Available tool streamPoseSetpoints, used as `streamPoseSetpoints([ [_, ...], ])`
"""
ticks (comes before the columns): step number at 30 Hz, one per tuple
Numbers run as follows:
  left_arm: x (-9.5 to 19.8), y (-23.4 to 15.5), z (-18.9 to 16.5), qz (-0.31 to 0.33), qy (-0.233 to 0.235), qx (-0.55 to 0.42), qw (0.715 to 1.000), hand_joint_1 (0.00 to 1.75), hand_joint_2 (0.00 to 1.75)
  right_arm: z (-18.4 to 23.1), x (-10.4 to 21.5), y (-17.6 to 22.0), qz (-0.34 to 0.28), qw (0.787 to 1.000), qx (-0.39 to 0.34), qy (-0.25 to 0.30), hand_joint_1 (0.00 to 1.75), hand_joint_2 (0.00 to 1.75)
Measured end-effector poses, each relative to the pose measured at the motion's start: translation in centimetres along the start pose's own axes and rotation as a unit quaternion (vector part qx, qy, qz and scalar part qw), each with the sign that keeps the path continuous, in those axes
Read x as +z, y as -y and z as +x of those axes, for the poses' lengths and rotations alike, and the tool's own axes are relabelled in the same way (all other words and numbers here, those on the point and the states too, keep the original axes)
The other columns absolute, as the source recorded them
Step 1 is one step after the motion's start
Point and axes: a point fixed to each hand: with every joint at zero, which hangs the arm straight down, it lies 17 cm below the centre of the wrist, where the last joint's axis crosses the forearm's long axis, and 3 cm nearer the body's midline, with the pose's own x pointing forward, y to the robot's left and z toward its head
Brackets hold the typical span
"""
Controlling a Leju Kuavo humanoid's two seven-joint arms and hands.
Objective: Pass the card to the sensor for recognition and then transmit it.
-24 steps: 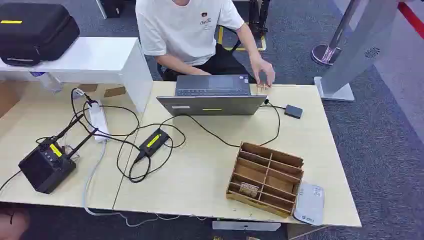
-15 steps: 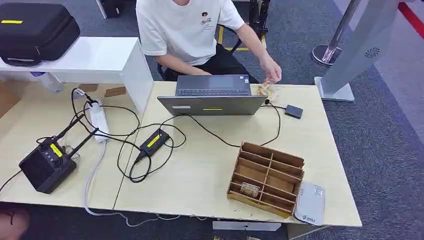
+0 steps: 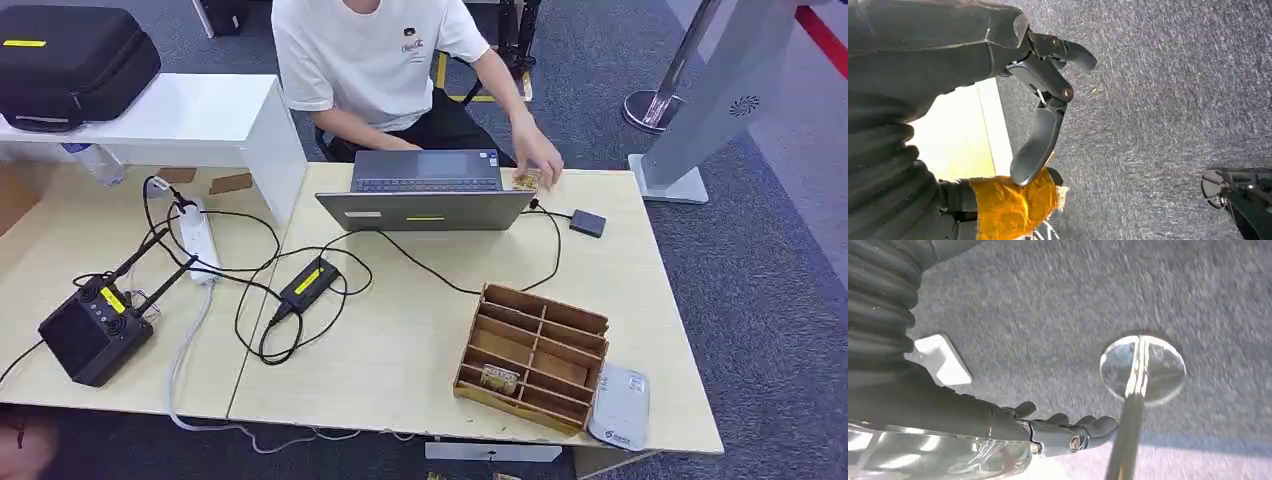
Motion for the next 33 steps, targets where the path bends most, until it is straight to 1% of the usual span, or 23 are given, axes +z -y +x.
streamPoseSetpoints([
  [3, 0.0, 0.0, 0.0, 0.0, 0.0, 0.0, 1.0, 0.0, 1.75, 0.6, -0.3, 1.1, -0.009, 1.0, 0.004, 0.005, 0.0, 1.75],
  [4, 0.0, 0.0, 0.0, 0.0, 0.0, -0.001, 1.0, 0.0, 1.75, 0.8, -0.4, 1.5, -0.014, 1.0, 0.004, 0.007, 0.0, 0.0],
  [6, 0.0, 0.0, 0.0, -0.002, 0.0, -0.005, 1.0, 0.0, 1.75, 2.1, -0.7, 3.0, -0.031, 0.999, 0.009, 0.018, 0.0, 0.0],
  [7, 0.0, 0.0, 0.0, -0.003, 0.001, -0.006, 1.0, 0.0, 1.75, 3.2, -0.9, 4.0, -0.04, 0.999, 0.012, 0.026, 0.0, 1.75],
  [9, 0.1, 0.3, 0.0, -0.015, 0.001, -0.019, 1.0, 0.0, 1.75, 6.0, -1.2, 6.4, -0.063, 0.997, 0.027, 0.045, 0.0, 1.75],
  [10, 0.2, 0.5, -0.1, -0.022, 0.0, -0.025, 0.999, 0.0, 0.0, 8.0, -1.3, 7.7, -0.075, 0.995, 0.033, 0.057, 0.0, 1.75],
  [11, 0.2, 0.8, -0.1, -0.031, 0.0, -0.032, 0.999, 0.0, 1.75, 10.1, -1.3, 9.1, -0.089, 0.992, 0.047, 0.074, 0.0, 1.75],
  [15, 0.3, 1.3, 0.2, -0.04, 0.01, -0.046, 0.998, 0.0, 1.75, 19.1, -0.2, 13.2, -0.132, 0.977, 0.078, 0.146, 0.0, 1.75],
  [18, 0.2, 1.0, 0.5, -0.031, 0.018, -0.048, 0.998, 0.0, 1.75, 26.4, 1.9, 15.2, -0.153, 0.958, 0.099, 0.22, 0.0, 1.75],
  [20, 0.2, 0.6, 0.9, -0.019, 0.027, -0.041, 0.999, 0.0, 1.75, 31.5, 3.9, 15.4, -0.161, 0.937, 0.12, 0.286, 0.0, 1.75],
  [23, 0.2, 0.4, 1.3, -0.014, 0.035, -0.041, 0.998, 0.0, 1.75, 37.5, 7.1, 15.2, -0.181, 0.913, 0.136, 0.339, 0.0, 1.75],
  [25, 0.2, 0.4, 1.4, -0.015, 0.037, -0.043, 0.998, 0.0, 1.75, 41.6, 9.8, 14.6, -0.194, 0.892, 0.136, 0.384, 0.0, 1.75],
  [26, 0.2, 0.4, 1.4, -0.015, 0.037, -0.043, 0.998, 0.0, 1.75, 43.5, 11.2, 13.8, -0.187, 0.884, 0.126, 0.409, 0.0, 1.75],
  [28, 0.2, 0.5, 1.4, -0.017, 0.037, -0.04, 0.998, 0.0, 1.75, 47.3, 14.4, 11.1, -0.13, 0.875, 0.068, 0.461, 0.0, 1.75],
  [30, 0.2, 0.8, 1.5, -0.025, 0.037, -0.031, 0.999, 0.0, 1.75, 50.7, 18.2, 6.6, -0.024, 0.864, -0.012, 0.503, 0.0, 1.75],
  [31, 0.3, 0.9, 1.6, -0.026, 0.037, -0.029, 0.999, 0.0, 1.75, 51.9, 19.9, 4.9, 0.02, 0.856, -0.045, 0.515, 0.0, 1.75],
  [33, 0.3, 1.0, 1.6, -0.027, 0.036, -0.025, 0.999, 0.0, 1.75, 54.2, 23.7, 2.1, 0.093, 0.831, -0.108, 0.538, 0.0, 1.75],
])
